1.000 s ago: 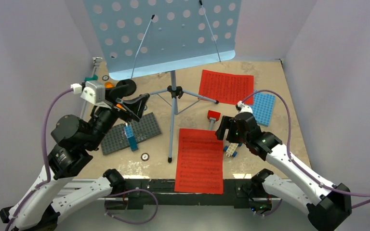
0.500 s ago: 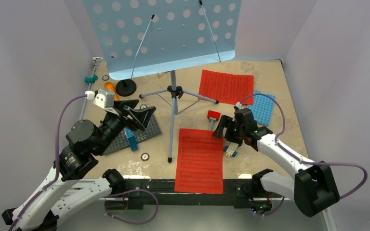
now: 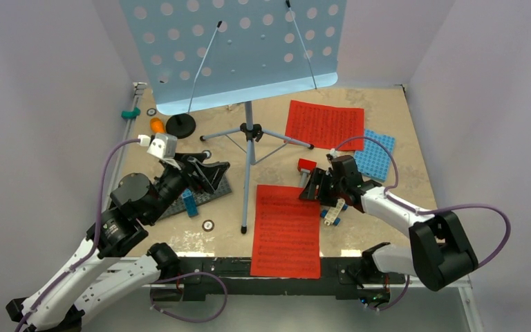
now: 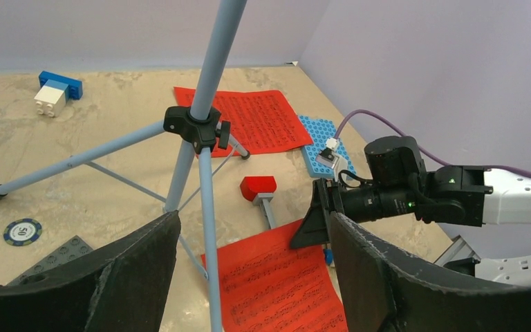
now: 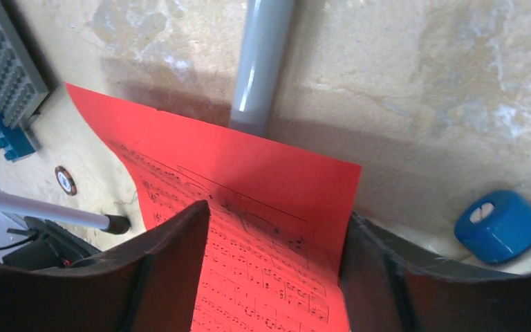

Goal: Pack up the instrument practice props

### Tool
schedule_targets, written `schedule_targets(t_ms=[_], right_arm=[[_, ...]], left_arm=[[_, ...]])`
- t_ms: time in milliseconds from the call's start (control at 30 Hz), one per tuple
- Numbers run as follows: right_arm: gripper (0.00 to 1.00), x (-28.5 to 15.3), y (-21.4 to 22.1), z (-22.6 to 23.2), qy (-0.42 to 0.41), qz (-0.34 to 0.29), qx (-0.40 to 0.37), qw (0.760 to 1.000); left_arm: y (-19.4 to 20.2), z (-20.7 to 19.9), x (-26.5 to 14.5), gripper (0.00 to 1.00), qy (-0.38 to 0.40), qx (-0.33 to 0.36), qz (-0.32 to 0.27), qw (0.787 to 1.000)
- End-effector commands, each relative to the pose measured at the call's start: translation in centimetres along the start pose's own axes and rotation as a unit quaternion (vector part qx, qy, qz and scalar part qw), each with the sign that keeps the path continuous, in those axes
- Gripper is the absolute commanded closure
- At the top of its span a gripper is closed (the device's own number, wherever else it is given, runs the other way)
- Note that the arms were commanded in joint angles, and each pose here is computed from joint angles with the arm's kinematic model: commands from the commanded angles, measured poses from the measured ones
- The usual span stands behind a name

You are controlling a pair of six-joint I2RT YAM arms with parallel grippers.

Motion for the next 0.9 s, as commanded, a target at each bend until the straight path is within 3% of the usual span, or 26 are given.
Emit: schedule_targets(t_ms=[0, 333, 433, 533, 700, 867], right_arm=[[0.42, 0.0, -0.8, 1.5, -0.055, -0.019, -0.016, 0.998], [1.0, -2.7, -1.5, 3.1, -0.084, -0.051, -0.026, 0.995], [1.0, -5.2, -2.4, 3.7, -0.078, -0.083, -0.036, 0.993], [1.0, -9.4, -4.6, 3.9, -0.037, -0.154, -0.05, 0.986], [1.0, -17.0, -8.6, 3.7, 0.056, -0.26, -0.072, 0.961], [1.0, -23.2, -12.8, 3.5, 0.12, -0.371, -0.047, 0.92]], left_arm=[[0.1, -0.4, 0.0, 0.18, 0.013, -0.011, -0.003, 1.0], [0.3, -0.2, 0.0, 0.19, 0.01, -0.011, 0.0, 1.0], [0.3, -0.2, -0.1, 0.19, 0.011, -0.012, 0.0, 1.0], [0.2, -0.2, -0.3, 0.19, 0.012, -0.011, -0.003, 1.0], [-0.1, -0.3, -0.4, 0.19, 0.013, -0.011, -0.007, 1.0], [-0.2, -0.2, -0.6, 0.19, 0.011, -0.015, -0.01, 1.0]])
Point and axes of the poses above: each gripper's point midway between its finger pads, its own x axis out along the fingers, its own z axis along the line the jaws close on, y = z × x, the point moved 3 cm from there along -x, back along the fingers, and after that the axes turned 9 degrees about -x, right-handed, at the moved point
